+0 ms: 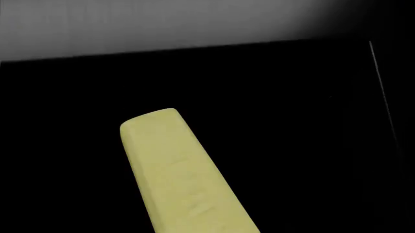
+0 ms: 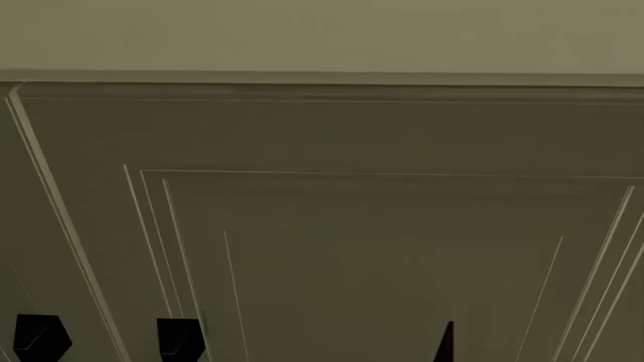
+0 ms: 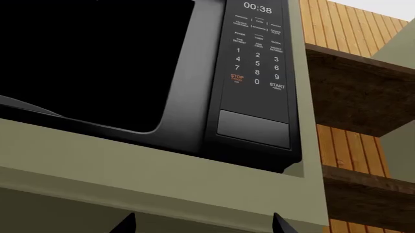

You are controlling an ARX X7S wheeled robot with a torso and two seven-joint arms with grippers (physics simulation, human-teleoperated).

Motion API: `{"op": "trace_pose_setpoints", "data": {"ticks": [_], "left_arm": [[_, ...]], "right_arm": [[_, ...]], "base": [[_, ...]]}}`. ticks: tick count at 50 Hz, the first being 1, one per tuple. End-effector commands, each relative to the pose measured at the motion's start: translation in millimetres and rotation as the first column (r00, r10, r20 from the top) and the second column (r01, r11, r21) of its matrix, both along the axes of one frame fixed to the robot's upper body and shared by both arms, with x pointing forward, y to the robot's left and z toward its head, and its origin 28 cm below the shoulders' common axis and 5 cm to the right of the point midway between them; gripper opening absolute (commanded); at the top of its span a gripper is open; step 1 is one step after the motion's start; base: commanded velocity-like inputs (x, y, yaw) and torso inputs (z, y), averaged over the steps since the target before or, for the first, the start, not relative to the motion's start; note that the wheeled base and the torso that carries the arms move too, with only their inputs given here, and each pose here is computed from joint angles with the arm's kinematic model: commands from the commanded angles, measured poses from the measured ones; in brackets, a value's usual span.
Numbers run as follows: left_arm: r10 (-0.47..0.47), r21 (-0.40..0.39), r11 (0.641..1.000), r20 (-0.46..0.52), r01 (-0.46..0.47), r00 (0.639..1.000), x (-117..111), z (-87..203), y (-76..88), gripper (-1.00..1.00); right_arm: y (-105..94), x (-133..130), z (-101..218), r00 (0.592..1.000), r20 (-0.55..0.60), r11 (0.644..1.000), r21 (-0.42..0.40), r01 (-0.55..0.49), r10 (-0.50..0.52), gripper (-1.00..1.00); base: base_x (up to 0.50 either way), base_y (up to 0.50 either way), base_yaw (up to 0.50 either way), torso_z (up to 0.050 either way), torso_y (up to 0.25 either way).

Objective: Pick the butter stick from the counter and place it in the microwave.

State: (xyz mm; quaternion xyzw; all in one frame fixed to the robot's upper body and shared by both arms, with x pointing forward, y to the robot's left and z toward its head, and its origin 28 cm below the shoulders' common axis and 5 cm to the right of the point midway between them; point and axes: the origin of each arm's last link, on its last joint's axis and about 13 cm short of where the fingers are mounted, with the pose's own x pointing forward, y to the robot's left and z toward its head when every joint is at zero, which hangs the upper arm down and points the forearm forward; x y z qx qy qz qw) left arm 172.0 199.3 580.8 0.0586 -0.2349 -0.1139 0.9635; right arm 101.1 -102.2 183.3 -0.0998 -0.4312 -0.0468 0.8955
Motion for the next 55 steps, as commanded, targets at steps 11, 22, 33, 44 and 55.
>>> {"op": "trace_pose_setpoints", "data": {"ticks": [11,22,33,44,55], "left_arm": [[0.003,-0.011,1.000,-0.111,-0.005,0.994,21.3,5.2,4.1,-1.00],[0.009,0.000,1.000,-0.160,-0.009,0.987,29.6,4.1,6.5,-1.00],[0.017,0.012,1.000,-0.191,-0.015,0.982,38.8,0.5,5.0,-1.00],[0.052,-0.028,0.998,-0.222,-0.060,0.974,55.0,-1.4,11.2,-1.00],[0.068,-0.045,0.996,-0.263,-0.083,0.962,71.8,-8.4,15.3,-1.00]], "right_arm": [[-3.7,-2.3,-0.6,1.000,-0.007,0.999,-0.022,0.029,-0.029,1.00],[-3.8,-3.3,-0.9,1.000,-0.007,0.999,-0.021,0.030,-0.030,1.00],[-5.4,-4.7,-1.1,0.999,-0.005,0.999,-0.018,0.033,-0.034,1.00],[-5.9,-6.4,-1.9,0.999,-0.008,0.999,-0.017,0.037,-0.037,1.00],[-5.5,-4.9,-1.9,0.999,-0.014,0.999,-0.016,0.039,-0.039,1.00]], "base": [[0.00,0.00,0.00,0.000,0.000],[0.00,0.00,0.00,0.000,0.000],[0.00,0.00,0.00,0.000,0.000],[0.00,0.00,0.00,0.000,0.001],[0.00,0.00,0.00,0.000,0.000]]}}
